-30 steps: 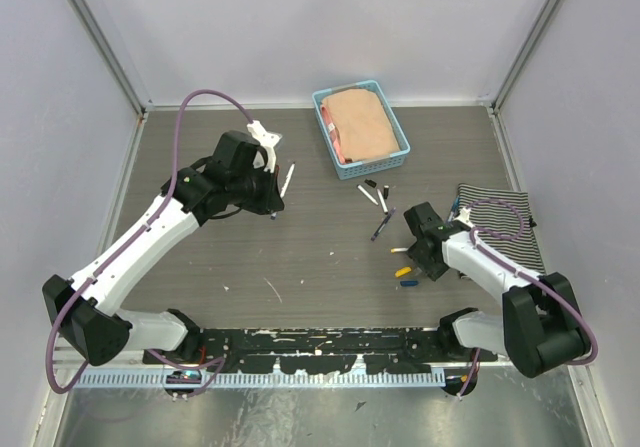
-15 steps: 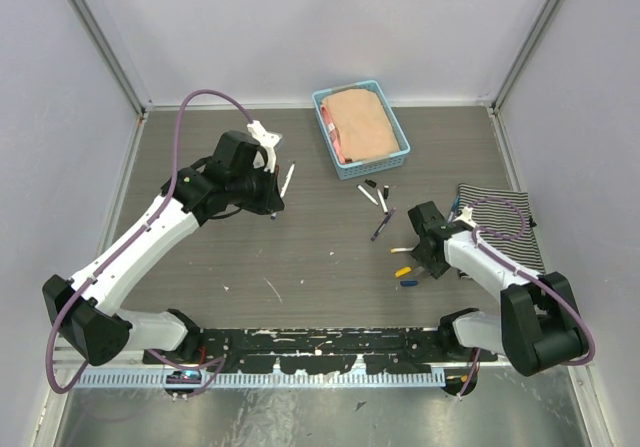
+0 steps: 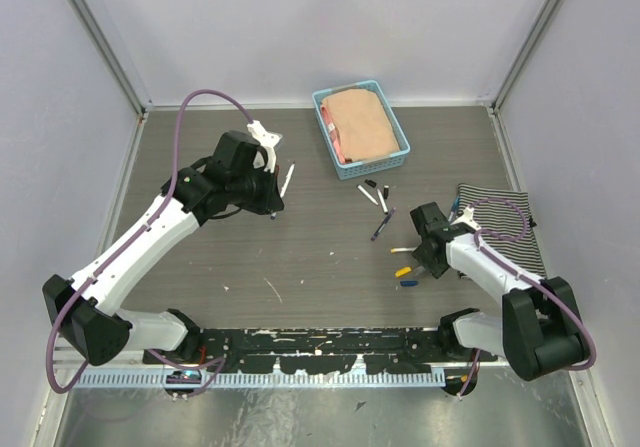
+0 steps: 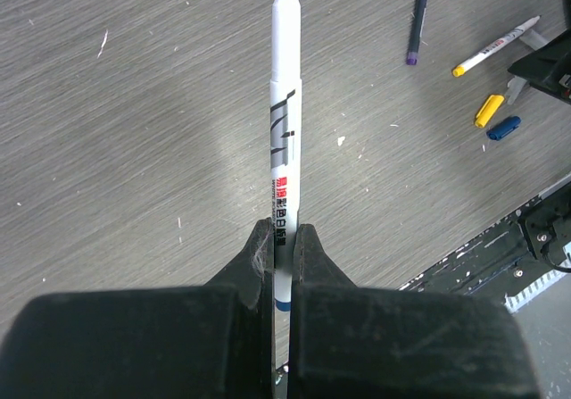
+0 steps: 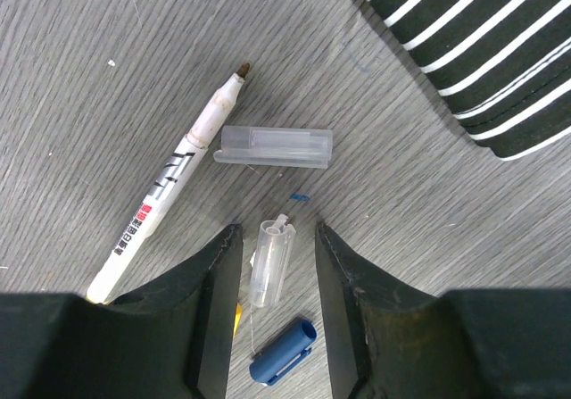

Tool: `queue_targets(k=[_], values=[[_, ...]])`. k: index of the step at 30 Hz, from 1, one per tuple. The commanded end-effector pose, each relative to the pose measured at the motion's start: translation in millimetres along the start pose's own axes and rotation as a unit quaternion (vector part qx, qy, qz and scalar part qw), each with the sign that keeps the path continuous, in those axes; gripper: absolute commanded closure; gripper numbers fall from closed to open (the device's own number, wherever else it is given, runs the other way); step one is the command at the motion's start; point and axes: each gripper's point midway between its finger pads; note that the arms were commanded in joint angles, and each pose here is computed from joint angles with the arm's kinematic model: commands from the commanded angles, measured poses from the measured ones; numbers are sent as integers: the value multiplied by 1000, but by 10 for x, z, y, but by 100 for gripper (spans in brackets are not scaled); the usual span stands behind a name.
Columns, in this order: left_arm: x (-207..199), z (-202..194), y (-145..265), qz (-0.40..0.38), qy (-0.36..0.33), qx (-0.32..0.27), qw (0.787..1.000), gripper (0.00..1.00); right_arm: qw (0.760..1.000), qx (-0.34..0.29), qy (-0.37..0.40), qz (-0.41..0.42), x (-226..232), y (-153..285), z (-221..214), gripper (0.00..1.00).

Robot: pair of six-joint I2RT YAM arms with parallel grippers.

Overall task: Insert the pens into the pen caps
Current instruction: Insert the pen cap onto the pen.

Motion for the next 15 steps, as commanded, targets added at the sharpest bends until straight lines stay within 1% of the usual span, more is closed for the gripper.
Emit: queue_targets(k=[1, 15], values=[[26, -11, 8, 5, -8, 1, 1000, 100, 999, 42, -7, 13, 7, -76, -223, 58], [31, -16, 7, 6, -9, 2, 1000, 100, 998, 57, -7, 31, 53, 5, -256, 56]])
Point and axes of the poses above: each gripper's point midway between its finger pads, its own y axis back along the fingers, its own x axis along the line the jaws close on, z = x × y, and after that the axes turned 9 degrees about y, right-handed
